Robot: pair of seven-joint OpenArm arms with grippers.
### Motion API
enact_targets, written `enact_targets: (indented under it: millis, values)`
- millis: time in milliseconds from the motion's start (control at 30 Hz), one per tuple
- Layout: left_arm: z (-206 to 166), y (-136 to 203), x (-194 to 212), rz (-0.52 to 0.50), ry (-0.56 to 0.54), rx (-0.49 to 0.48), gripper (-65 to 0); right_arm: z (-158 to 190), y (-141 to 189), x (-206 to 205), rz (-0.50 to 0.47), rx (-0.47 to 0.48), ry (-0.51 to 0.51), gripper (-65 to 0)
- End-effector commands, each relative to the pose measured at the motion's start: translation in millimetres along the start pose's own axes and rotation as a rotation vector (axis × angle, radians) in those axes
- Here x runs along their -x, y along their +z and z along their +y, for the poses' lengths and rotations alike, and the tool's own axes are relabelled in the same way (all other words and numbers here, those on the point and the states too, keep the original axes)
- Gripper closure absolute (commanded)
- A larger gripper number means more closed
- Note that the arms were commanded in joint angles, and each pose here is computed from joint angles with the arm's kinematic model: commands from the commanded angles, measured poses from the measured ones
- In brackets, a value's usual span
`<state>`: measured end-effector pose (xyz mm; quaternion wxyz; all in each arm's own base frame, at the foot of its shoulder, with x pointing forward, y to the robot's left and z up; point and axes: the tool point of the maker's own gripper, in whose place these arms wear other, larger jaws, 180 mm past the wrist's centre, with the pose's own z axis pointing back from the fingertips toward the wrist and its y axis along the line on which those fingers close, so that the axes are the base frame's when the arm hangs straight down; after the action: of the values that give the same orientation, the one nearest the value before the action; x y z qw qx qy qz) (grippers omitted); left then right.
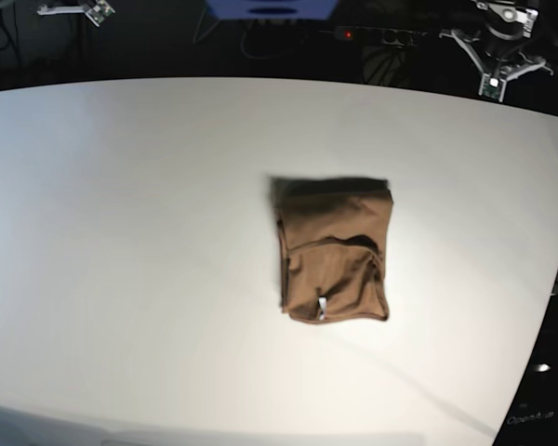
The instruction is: Fold the T-shirt properly
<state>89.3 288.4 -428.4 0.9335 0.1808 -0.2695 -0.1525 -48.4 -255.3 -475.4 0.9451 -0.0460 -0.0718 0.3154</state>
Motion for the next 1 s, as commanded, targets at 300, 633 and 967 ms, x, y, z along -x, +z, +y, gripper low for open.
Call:
enact_targets:
  millis: [300, 633, 967]
  values:
    - [-34.6, -23.1, 59.6, 0.110, 0.036, 0.103, -2.3, 31.9, -37.6, 19.3, -0.042, -0.106, -0.165, -0.3]
    - [-57.2, -65.8, 100.4, 0.232, 0.106, 0.218, -2.3, 64.2, -99.7, 16.9, -0.080, -0.260, -0.393, -0.3]
    - [-125.3, -84.2, 136.4, 0.316, 0.145, 0.461, -2.3, 54.6, -135.1, -0.9, -0.170, -0.348, -0.784, -0.4]
